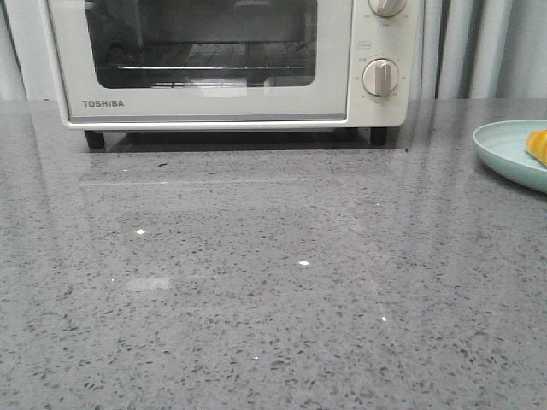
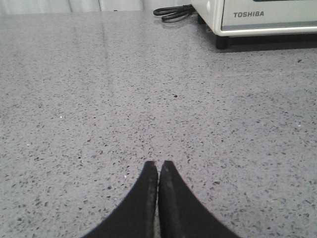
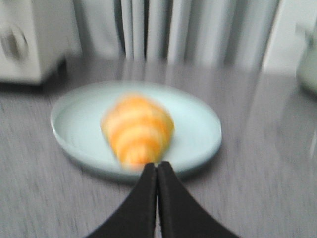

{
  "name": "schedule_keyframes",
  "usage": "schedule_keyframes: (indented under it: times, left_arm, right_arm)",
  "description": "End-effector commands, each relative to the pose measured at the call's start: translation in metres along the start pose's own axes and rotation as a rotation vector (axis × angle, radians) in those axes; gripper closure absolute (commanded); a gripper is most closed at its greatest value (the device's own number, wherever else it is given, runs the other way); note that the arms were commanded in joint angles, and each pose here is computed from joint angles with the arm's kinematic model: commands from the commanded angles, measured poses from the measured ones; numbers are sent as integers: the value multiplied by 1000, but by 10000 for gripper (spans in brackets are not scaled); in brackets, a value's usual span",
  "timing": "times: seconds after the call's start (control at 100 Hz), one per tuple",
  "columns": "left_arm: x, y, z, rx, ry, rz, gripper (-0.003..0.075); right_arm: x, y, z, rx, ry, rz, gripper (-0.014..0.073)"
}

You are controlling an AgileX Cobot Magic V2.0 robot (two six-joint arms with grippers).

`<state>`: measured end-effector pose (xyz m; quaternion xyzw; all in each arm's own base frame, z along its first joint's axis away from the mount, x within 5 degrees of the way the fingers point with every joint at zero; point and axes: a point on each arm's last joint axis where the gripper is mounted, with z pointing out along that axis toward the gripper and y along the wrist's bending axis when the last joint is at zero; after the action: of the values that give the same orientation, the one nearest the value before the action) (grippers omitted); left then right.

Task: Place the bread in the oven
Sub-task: 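Move the left gripper toward the toaster oven door handle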

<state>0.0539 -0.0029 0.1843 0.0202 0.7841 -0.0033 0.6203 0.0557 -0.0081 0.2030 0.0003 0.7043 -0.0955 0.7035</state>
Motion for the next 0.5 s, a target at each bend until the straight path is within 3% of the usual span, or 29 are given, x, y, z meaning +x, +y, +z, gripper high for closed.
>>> schedule_keyframes:
  times: [0.0,0.08,0.2,0.33,0.49]
  left_arm:
    - [0,1,0,-8,-73,6,741]
    - [0,0,0,1,-76,-24,741]
    - [-4,-2,0,37,-116,-176,741]
    - [-20,1,-4,76,-291,-592,741]
    - [-29,21,-10,18,-481,-1169,741]
  right_arm:
    - [-14,2,-3,-11,-234,-18,643]
    - [-24,3,-6,-19,-342,6,643]
    - [-30,-1,-8,-40,-411,315,643]
    - [-19,-4,-4,-28,-287,596,643]
    - [-25,-5,-5,-30,-270,656,643]
